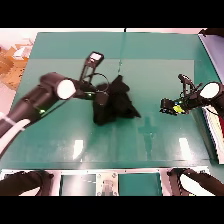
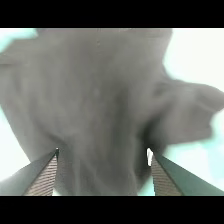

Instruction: Fold the shirts.

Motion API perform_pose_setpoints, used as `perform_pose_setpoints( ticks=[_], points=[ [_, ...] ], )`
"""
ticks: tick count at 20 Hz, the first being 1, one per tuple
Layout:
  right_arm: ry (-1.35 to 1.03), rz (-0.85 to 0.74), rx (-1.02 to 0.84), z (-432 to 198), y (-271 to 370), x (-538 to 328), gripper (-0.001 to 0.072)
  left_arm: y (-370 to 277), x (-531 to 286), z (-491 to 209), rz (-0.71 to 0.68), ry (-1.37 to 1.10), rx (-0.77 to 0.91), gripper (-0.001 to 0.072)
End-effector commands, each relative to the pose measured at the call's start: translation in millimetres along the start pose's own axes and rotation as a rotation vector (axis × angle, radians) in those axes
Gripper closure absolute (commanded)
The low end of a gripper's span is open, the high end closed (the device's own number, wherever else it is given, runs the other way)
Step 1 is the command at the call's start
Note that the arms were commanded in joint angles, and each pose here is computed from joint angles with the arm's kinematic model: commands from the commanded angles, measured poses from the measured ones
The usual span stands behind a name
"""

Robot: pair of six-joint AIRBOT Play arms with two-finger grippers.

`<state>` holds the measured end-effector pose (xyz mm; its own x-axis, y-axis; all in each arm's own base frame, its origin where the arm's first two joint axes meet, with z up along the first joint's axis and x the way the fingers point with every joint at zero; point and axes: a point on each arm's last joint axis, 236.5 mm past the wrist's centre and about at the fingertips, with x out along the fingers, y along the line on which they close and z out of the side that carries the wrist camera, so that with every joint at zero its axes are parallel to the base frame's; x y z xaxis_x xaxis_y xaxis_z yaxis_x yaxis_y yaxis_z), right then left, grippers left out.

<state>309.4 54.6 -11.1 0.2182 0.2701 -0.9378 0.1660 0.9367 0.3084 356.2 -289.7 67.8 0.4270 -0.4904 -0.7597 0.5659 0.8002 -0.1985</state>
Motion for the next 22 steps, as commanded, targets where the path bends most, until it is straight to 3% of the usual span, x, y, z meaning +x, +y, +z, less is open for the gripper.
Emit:
perform_pose_setpoints(
  ticks=[1, 6, 10, 13, 17, 19, 21, 22],
  points=[
    [0.0, 0.0, 0.0, -0.2, 0.2, -0.1, 0.0695, -8.5, 17.6, -3.3, -0.058, 0.043, -0.077, 0.0063],
    [0.0, 0.0, 0.0, -0.2, 0.2, -0.1, 0.0695, 51.9, -29.3, -40.2, 0.003, 0.301, -0.188, 0.0063],
    [-0.001, 0.001, 0.0, 0.0, 0.3, -0.1, 0.0695, 46.1, -18.6, -105.7, -0.043, 0.486, -0.266, 0.0063],
    [-0.042, 0.004, 0.0, 9.8, 1.0, 0.2, 0.0695, 28.4, 25.3, -120.0, -0.123, 0.383, -0.414, 0.0064],
    [-0.124, 0.008, 0.0, 29.8, 1.8, -0.4, 0.0692, 38.2, 67.5, -127.2, -0.093, 0.258, -0.491, 0.0065],
    [-0.144, 0.018, 0.002, 38.6, 3.0, 6.4, 0.0498, 39.7, 75.8, -126.9, -0.094, 0.251, -0.521, 0.0065],
    [-0.107, 0.046, -0.004, 41.7, 4.7, 25.2, 0.0494, 43.5, 74.8, -120.7, -0.094, 0.233, -0.501, 0.0064],
    [-0.073, 0.086, 0.004, 44.6, 9.8, 37.5, 0.0439, 49.0, 72.5, -113.5, -0.089, 0.219, -0.498, 0.0064]
  ],
)
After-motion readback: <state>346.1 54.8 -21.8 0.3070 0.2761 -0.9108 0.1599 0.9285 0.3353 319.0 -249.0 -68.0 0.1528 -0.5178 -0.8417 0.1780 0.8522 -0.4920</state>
